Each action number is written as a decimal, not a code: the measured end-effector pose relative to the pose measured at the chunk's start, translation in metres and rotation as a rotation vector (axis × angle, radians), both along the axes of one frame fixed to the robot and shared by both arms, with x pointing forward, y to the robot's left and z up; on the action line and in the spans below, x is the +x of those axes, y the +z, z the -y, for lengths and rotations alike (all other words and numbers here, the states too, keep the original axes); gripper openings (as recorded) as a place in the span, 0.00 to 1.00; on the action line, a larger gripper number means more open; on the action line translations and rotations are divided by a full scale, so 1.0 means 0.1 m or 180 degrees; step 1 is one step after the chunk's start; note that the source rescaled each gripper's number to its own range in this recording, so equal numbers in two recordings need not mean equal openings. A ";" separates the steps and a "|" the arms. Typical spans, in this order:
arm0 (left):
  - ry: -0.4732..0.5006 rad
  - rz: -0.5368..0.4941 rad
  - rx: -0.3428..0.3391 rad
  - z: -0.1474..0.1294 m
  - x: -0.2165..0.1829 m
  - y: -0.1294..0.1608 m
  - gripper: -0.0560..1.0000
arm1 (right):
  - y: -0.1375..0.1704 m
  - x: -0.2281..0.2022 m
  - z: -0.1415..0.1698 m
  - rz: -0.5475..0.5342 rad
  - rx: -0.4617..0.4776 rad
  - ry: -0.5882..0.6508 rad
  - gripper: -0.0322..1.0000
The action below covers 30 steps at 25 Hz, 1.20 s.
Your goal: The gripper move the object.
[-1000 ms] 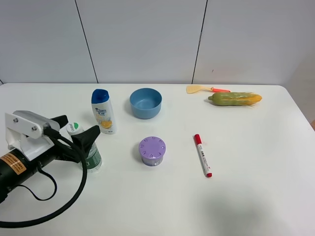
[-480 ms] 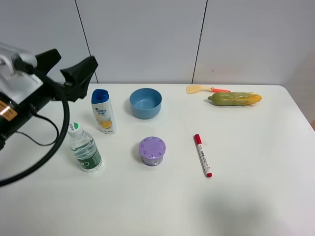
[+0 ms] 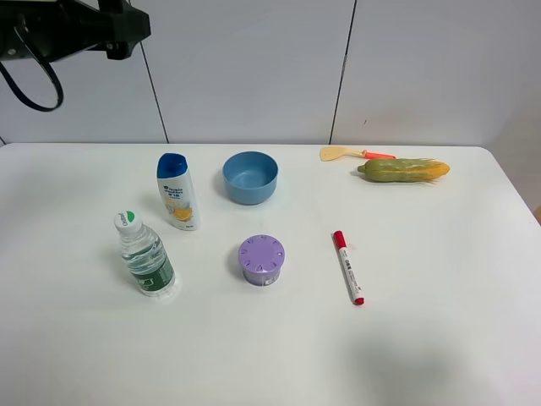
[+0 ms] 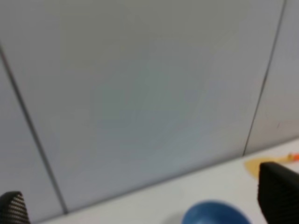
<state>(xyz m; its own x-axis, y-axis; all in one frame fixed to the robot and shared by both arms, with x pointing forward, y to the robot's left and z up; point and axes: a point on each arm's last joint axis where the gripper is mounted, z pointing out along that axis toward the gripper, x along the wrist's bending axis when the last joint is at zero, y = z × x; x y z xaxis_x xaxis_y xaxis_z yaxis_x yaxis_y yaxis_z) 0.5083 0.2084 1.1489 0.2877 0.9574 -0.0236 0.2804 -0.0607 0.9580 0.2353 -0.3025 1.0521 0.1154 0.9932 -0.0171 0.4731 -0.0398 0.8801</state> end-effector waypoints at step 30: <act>0.1687 -0.0812 0.0584 -1.19 -1.74 0.72 0.98 | 0.00 0.00 0.00 0.0000 0.0000 0.0000 1.00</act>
